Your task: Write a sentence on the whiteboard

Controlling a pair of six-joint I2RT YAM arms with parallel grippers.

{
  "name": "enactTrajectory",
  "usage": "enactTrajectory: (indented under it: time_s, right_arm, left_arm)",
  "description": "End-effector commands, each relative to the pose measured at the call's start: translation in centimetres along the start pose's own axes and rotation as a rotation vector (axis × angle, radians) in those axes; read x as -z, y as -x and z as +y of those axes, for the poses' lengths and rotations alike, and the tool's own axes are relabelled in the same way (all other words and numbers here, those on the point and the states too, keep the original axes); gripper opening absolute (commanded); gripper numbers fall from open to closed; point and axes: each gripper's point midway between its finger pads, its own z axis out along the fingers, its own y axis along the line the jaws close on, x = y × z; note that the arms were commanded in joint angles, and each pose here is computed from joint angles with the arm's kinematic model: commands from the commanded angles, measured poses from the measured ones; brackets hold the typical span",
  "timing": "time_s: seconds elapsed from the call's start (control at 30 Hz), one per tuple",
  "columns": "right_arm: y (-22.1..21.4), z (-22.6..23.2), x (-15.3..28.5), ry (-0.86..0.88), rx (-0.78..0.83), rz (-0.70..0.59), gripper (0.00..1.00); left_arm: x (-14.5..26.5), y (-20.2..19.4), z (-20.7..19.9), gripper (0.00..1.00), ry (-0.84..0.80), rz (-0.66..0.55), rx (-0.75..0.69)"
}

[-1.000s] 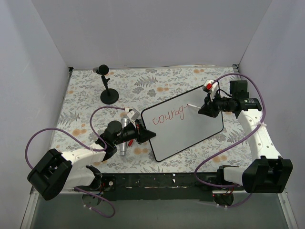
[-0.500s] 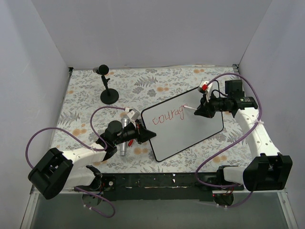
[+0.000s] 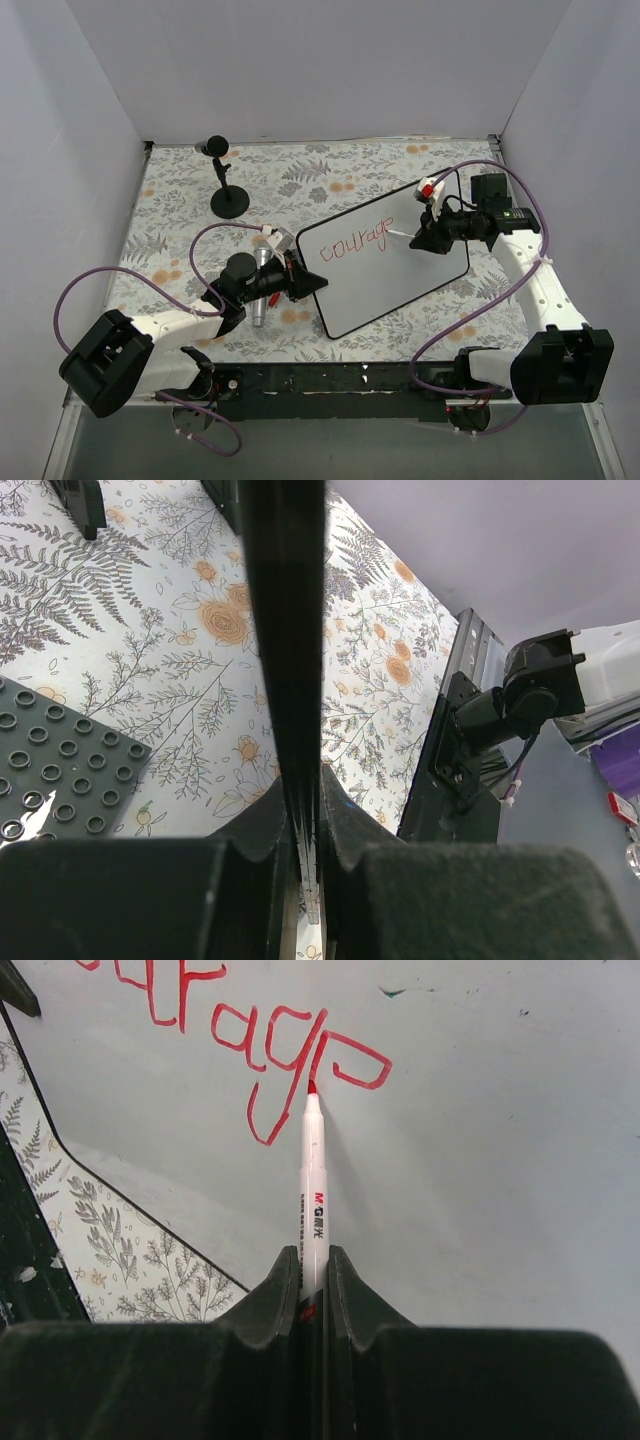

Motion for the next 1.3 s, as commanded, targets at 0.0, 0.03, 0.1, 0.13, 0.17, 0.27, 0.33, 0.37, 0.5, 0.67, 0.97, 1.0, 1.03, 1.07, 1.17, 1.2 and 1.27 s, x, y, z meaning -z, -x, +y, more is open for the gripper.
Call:
enactTrajectory:
  time_s: [0.0,0.03,0.1,0.13,0.17,0.27,0.33,0.37,0.5,0.67,0.97,1.0,1.03,1.07,1.17,1.2,1.27]
  right_arm:
    - [-0.9,-0.9,0.7,-0.062,0.014,0.029,0.01]
    - [-0.8,-1.1,0.9,-0.072,0.014,0.029,0.01]
    - [-0.7,-1.5,1.4,-0.095,0.011,0.024,0.01]
    - [-0.5,-1.7,1.6,-0.1,0.011,0.019,0.01]
    - [-0.1,-1.8,1.9,-0.105,0.018,0.012,0.01]
    - [1.4,-2.0,2.8,-0.107,0.048,-0.024,0.01]
    - [2.6,-0.8,3.1,-0.056,0.082,-0.069,0.01]
    - [3.3,-0.2,3.4,-0.037,0.105,-0.091,0.01]
    - [5.3,2.3,4.9,0.005,0.157,-0.156,0.01]
    - [4.5,2.1,5.1,-0.057,0.167,-0.144,0.01]
    - [3.4,1.3,4.7,-0.122,0.139,-0.14,0.01]
    - [3.2,0.6,5.1,-0.148,0.122,-0.138,0.01]
    - [3.0,0.5,5.1,-0.153,0.119,-0.135,0.01]
    - [2.9,0.4,5.1,-0.154,0.114,-0.133,0.01]
    - [2.8,0.1,5.1,-0.165,0.1,-0.138,0.01]
    - [2.6,-0.1,5.1,-0.17,0.095,-0.137,0.01]
    - [2.6,-0.2,5.2,-0.172,0.086,-0.141,0.01]
  left_arm:
    - [0.0,0.1,-0.2,0.0,-0.018,0.008,-0.087]
    - [0.0,0.2,-0.2,0.0,-0.017,0.007,-0.087]
    - [0.0,0.1,-0.2,0.0,-0.018,0.009,-0.086]
    - [0.0,0.1,-0.2,0.0,-0.018,0.009,-0.086]
    - [0.0,0.2,-0.2,0.0,-0.018,0.007,-0.088]
    - [0.0,0.1,-0.2,0.0,-0.018,0.009,-0.084]
    - [0.0,0.1,-0.2,0.0,-0.016,0.008,-0.084]
    - [0.0,0.2,-0.2,0.0,-0.017,0.007,-0.085]
    - [0.2,0.2,-0.3,0.0,-0.016,0.003,-0.087]
    - [0.2,0.0,-0.2,0.0,-0.014,0.013,-0.094]
    - [0.3,0.0,-0.2,0.0,-0.013,0.015,-0.106]
    - [0.3,0.0,-0.1,0.0,-0.012,0.013,-0.107]
    - [0.3,-0.1,-0.1,0.0,-0.012,0.016,-0.107]
    - [0.3,-0.1,-0.1,0.0,-0.012,0.016,-0.105]
    - [0.3,-0.1,-0.1,0.0,-0.013,0.015,-0.106]
    - [0.3,-0.1,-0.1,0.0,-0.013,0.017,-0.105]
    - [0.3,-0.1,-0.2,0.0,-0.014,0.016,-0.108]
